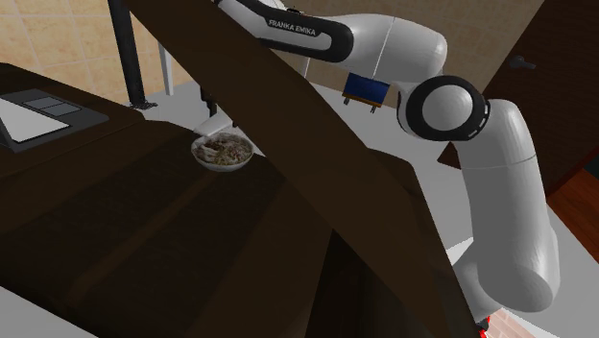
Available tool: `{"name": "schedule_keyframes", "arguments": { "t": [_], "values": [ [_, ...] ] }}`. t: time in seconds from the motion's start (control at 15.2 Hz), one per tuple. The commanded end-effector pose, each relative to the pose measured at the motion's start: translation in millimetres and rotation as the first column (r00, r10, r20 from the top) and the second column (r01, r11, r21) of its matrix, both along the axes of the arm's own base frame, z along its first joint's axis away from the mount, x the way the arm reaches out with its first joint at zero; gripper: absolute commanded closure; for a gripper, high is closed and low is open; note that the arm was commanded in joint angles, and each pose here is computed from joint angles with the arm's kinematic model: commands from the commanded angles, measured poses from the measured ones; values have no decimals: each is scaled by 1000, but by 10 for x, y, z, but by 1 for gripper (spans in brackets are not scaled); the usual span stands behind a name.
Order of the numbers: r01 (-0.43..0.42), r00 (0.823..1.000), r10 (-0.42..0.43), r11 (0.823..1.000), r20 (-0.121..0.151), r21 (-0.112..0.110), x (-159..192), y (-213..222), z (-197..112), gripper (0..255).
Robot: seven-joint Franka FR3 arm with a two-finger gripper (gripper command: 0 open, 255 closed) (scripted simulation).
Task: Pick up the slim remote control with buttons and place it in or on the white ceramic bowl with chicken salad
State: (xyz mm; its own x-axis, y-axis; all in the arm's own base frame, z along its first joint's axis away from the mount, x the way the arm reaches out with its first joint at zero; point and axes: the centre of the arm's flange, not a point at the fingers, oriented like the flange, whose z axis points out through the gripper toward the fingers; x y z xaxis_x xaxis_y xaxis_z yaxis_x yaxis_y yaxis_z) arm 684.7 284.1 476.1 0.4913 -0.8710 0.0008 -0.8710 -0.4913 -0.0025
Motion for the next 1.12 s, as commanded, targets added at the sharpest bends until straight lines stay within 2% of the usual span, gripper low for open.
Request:
{"name": "schedule_keyframes", "arguments": {
  "t": [0.0, 0.73, 1.06],
  "values": [
    [1, 1000, -1, 1000, 1, 0, 21, 7, -98, 255],
    [1, 1000, -1, 1000, 1, 0, 21, 7, -664, 255],
    [1, 1000, -1, 1000, 1, 0, 21, 7, -664, 255]
  ]
}}
